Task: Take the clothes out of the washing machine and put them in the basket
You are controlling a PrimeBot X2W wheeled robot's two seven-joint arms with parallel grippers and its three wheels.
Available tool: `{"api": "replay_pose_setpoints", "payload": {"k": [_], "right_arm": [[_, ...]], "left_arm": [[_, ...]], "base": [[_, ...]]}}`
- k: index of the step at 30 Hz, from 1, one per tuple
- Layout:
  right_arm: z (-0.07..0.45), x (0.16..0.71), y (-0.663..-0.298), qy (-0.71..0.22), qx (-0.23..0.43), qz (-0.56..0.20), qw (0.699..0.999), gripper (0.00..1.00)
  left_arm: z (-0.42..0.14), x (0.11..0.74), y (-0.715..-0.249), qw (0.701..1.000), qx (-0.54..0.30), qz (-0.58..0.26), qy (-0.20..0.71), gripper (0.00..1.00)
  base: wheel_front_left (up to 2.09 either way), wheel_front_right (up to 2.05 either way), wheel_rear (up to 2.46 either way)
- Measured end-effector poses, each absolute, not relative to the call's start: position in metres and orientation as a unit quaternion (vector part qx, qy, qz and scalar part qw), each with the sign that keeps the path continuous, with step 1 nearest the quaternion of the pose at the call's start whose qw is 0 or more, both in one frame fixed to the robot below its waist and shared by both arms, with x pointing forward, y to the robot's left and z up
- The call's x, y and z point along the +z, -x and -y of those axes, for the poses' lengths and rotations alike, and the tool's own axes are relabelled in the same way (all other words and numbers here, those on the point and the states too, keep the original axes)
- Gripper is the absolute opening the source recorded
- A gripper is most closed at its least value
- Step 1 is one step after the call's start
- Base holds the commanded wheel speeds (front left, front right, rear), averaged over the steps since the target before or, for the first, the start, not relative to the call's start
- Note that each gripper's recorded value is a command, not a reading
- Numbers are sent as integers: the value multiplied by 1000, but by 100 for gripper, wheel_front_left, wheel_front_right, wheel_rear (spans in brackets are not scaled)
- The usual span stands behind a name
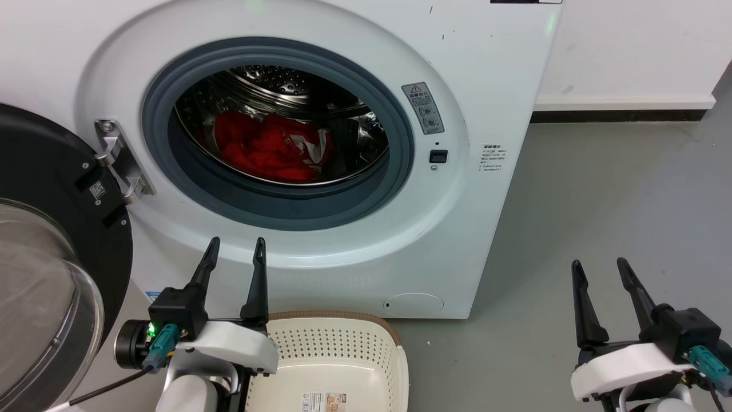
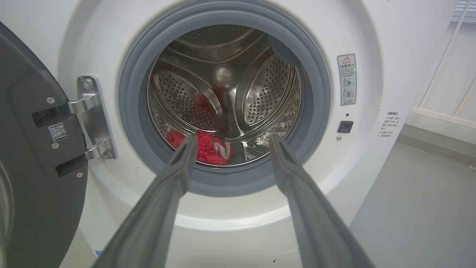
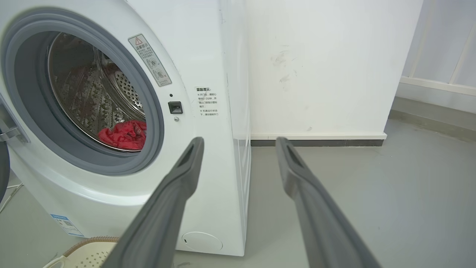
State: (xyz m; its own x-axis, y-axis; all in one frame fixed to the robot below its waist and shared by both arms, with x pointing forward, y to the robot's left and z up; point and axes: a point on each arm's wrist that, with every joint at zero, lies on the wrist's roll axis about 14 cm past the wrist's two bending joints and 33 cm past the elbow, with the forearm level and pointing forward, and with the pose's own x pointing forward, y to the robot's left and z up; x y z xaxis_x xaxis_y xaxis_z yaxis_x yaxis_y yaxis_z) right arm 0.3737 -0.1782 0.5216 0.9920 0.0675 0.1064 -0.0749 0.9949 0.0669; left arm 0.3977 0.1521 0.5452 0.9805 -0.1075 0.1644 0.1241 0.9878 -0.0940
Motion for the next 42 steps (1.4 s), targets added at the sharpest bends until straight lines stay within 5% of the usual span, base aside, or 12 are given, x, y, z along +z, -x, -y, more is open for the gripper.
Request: {"api": "replay_pose_setpoints", "payload": {"k": [42], "right_arm": [[175, 515, -373, 13, 45, 52, 998, 100]], "left_arm": [[-157, 526, -398, 997, -50, 61, -2, 100]], "base": [[0, 0, 0]]}}
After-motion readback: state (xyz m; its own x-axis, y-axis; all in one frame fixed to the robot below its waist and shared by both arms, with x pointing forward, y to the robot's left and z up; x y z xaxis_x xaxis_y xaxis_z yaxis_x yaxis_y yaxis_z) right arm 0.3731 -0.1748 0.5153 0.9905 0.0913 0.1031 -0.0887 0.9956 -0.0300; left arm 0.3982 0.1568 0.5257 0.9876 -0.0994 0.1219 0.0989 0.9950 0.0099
